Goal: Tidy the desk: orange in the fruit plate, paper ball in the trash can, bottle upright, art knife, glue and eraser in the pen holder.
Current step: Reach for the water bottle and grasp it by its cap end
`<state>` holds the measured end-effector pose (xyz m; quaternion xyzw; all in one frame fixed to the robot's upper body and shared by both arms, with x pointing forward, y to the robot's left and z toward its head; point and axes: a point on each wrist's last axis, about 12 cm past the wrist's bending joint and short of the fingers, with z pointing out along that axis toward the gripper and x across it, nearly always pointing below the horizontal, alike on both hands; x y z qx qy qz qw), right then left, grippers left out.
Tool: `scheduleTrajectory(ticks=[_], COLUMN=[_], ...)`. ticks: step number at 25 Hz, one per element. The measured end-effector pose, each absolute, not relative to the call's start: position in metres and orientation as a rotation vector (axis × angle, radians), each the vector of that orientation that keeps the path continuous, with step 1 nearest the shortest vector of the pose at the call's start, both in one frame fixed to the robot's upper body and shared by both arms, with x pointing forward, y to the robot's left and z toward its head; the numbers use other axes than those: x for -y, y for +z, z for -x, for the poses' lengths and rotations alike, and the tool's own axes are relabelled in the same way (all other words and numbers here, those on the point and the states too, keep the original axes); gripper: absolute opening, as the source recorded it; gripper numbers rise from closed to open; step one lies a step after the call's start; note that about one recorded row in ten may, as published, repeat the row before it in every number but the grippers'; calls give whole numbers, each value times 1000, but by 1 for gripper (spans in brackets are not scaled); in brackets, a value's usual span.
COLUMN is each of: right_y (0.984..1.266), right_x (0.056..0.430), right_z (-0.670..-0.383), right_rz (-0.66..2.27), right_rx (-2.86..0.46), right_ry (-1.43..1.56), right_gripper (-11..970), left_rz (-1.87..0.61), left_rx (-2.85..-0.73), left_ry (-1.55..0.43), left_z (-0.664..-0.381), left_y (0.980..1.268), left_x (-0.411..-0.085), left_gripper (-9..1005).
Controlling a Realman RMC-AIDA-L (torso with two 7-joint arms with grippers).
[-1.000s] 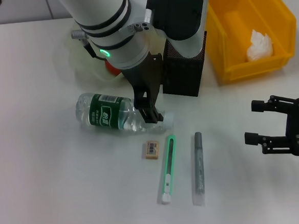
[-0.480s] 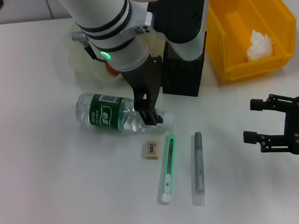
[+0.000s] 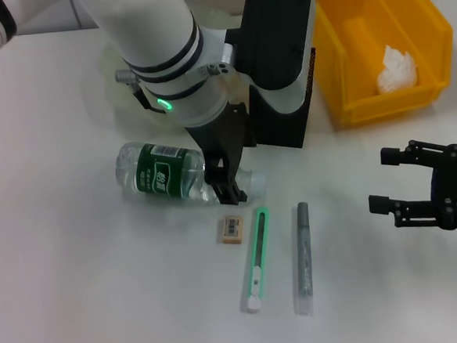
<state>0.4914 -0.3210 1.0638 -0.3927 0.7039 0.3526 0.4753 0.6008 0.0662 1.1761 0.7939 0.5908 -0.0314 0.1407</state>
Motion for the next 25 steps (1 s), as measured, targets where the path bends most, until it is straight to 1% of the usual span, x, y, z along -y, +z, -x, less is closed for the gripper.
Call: scheduleTrajectory(ticks=[11,25], right_y=[1057,1058], right_x=[315,311], right_z=[-495,-499], right_rz=[992,1001], right_rx=[-1756,-1747], right_ry=[847,853], right_gripper=[833,833], left_rz=[-2292,-2284], left_rx=[-1714,-1712], left_ry=[-87,-63], left_z=[-602,-603], left_y=[1162,1146], left_x=[-68,-71], left_gripper=[779,772])
